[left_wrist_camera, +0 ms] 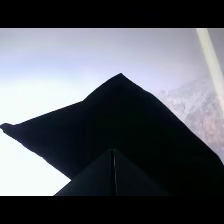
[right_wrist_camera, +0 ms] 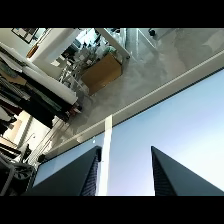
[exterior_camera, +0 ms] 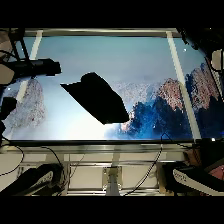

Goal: Fold the clothes and pants, and hang the long-sleeved shirts on hangers.

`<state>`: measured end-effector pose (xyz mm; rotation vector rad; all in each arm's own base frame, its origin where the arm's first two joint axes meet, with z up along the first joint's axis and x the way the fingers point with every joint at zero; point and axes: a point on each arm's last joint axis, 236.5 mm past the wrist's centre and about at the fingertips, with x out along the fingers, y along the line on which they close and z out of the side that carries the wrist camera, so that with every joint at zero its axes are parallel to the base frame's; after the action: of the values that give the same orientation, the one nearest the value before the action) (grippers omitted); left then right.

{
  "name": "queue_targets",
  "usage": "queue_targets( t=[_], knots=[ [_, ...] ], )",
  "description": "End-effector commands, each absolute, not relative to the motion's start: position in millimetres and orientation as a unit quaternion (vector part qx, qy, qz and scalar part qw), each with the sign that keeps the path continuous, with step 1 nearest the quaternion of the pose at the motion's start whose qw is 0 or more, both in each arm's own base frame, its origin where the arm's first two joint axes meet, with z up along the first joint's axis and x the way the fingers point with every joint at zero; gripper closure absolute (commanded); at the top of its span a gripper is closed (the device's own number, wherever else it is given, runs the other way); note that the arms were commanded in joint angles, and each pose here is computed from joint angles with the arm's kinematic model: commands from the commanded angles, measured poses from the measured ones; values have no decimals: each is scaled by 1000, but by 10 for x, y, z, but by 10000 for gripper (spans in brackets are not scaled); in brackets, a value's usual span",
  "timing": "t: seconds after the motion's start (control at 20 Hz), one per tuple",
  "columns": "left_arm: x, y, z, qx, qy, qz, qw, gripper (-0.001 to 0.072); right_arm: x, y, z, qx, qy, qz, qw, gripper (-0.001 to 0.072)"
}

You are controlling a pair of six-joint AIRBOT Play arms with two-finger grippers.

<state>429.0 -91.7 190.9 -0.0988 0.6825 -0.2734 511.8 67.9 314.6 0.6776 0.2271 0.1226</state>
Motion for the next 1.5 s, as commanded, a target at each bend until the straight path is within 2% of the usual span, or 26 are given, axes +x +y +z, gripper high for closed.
queue_targets(
  t=[0.0,0.8,0.85,0.9,1.0,1.1,1.25,1.35,1.45],
  knots=[
    [4265,-906,1791,-44,355,-133,924,697,5118,681,3150,332,111,60,935,322],
    [4258,-912,1776,-43,358,-133,923,695,5119,691,3169,338,108,63,933,326],
    [4257,-915,1774,-43,358,-134,923,695,5117,694,3163,338,110,63,933,421],
    [4244,-919,1756,-43,362,-135,921,696,5102,707,3103,338,123,61,931,666],
    [4204,-926,1669,-35,380,-139,914,697,5051,749,2870,330,171,55,927,684],
    [4149,-956,1576,20,389,-166,906,698,4886,877,2527,266,250,73,928,688],
    [4063,-1043,1414,23,403,-191,895,699,4436,1540,2154,210,355,226,883,688],
    [3983,-1080,1243,18,416,-201,887,699,4115,1983,1978,221,409,334,820,688],
    [3874,-1079,1053,-3,430,-202,880,700,3958,2238,1842,250,447,397,762,688]
  ],
)
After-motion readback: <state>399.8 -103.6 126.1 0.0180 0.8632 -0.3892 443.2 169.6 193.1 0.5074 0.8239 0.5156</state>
